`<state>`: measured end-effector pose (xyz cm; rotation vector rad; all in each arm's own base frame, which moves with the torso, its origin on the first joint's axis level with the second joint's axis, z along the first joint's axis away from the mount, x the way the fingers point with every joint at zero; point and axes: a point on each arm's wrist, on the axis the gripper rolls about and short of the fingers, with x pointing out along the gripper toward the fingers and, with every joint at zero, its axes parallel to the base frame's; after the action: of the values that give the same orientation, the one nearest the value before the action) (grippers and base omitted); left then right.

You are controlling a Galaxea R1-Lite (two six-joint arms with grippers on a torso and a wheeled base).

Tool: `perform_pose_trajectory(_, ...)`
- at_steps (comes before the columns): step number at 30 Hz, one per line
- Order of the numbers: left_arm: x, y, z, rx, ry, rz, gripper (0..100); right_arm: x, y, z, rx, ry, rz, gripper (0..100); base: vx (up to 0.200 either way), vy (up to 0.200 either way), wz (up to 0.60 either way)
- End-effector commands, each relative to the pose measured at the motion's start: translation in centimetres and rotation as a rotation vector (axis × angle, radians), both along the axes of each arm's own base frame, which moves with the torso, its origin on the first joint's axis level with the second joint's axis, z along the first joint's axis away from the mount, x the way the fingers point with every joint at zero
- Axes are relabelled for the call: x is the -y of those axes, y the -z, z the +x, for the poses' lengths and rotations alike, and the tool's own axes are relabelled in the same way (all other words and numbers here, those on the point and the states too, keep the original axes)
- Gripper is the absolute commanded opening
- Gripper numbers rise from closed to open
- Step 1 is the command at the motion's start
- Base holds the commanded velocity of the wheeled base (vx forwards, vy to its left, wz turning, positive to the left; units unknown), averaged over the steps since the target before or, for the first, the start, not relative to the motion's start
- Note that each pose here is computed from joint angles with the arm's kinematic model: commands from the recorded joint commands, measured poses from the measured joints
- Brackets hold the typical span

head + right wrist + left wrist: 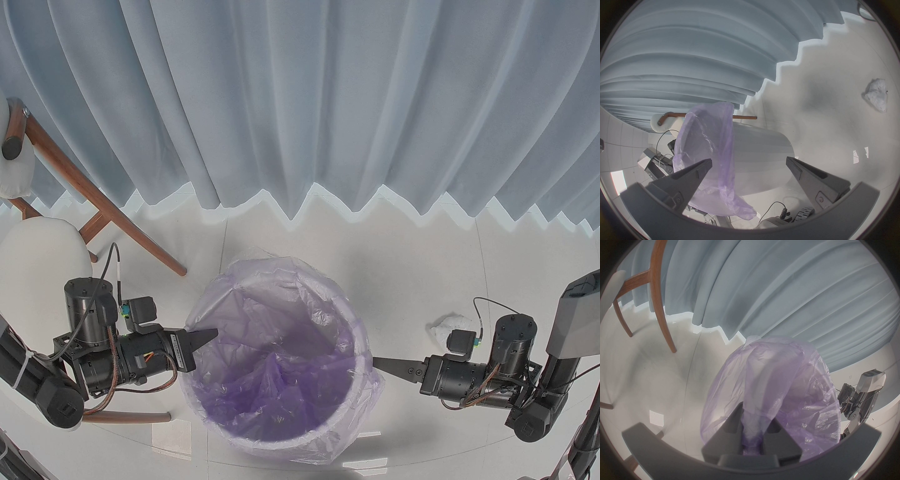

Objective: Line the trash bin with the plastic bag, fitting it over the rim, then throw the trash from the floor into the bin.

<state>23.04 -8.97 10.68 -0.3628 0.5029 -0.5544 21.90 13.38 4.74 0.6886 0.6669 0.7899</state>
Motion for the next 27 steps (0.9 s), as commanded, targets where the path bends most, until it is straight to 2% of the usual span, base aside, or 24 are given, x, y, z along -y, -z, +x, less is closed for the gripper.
perform_pose_trajectory(1,0.0,-0.1,0.0,0.003,-0.001,-0.001,0,-0.5,-0.6,-0.1,0.024,-0.013,0.028,100,0.000,0.000,0.00)
perform_pose_trajectory(11,0.1,0.0,0.1,0.003,0.002,-0.001,0,-1.7,0.0,0.1,-0.038,-0.021,0.057,100,0.000,0.000,0.00)
perform_pose_trajectory(17,0.0,0.1,0.1,-0.001,0.000,0.000,0,-3.4,-0.1,1.1,-0.037,0.083,0.092,100,0.000,0.000,0.00)
perform_pose_trajectory(18,0.0,0.1,0.1,-0.001,0.000,0.000,0,-3.7,-0.1,1.1,-0.046,0.097,0.103,0,0.000,0.000,0.00)
perform_pose_trajectory(27,0.0,0.1,0.1,-0.003,0.000,-0.001,0,-4.7,-0.6,-0.1,-0.090,0.082,0.144,0,0.000,0.000,0.00)
